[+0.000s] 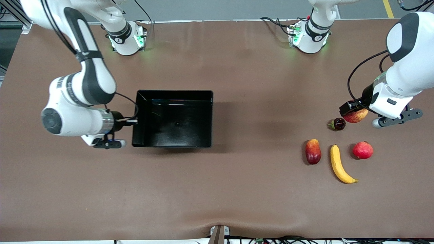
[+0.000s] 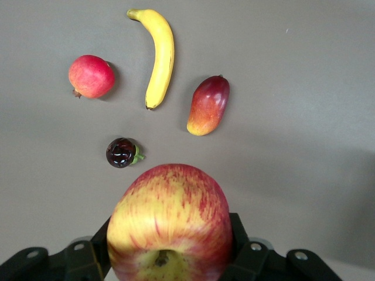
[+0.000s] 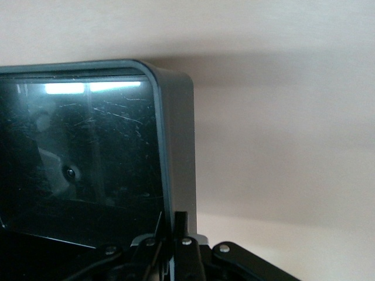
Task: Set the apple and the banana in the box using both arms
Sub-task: 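Push the black box toward the fruit with the right gripper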
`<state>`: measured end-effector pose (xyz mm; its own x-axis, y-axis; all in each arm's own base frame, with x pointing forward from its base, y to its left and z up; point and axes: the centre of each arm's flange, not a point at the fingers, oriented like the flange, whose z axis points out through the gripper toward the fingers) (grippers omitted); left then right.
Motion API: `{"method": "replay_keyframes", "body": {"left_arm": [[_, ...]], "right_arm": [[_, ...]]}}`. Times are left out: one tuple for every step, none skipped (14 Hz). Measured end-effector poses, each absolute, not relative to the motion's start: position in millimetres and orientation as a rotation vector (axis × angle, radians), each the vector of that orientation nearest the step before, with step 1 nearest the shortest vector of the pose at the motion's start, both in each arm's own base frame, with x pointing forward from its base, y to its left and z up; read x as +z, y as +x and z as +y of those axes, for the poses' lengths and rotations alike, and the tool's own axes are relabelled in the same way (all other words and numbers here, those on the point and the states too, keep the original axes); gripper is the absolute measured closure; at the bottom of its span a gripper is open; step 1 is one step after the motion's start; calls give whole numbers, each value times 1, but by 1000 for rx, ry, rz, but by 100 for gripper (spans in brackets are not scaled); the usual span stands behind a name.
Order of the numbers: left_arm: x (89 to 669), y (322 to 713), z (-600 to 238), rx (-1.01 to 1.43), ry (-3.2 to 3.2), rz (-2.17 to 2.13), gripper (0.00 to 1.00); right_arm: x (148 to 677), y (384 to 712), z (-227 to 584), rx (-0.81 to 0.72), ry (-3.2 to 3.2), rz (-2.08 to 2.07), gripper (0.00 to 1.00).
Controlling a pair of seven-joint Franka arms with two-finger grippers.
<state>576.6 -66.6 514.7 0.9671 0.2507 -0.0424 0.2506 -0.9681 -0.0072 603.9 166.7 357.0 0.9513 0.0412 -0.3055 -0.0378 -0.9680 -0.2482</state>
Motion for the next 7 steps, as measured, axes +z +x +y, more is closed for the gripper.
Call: {"method": "replay_keyframes", "body": {"left_arm": [[514, 577, -66, 68, -3114, -397, 25], [515, 577, -66, 68, -3114, -398, 25], [516, 577, -66, 64, -3115, -398, 25], [518, 578, -67, 57, -3116, -397, 25], [521, 578, -68, 50, -3117, -395, 25], [523, 578, -69, 48, -3118, -391, 25], [526, 578, -71, 46, -3119, -386, 25]], "right_arm": [[355, 601, 183, 431, -2859, -22, 94], [351, 597, 200, 405, -2868, -34, 94], [347, 593, 216, 380, -2876, -36, 94], [342, 588, 233, 361, -2884, -28, 94], [338, 582, 250, 349, -2892, -13, 94], [334, 577, 265, 343, -2899, 1, 94], [330, 572, 280, 343, -2905, 14, 94]]}}
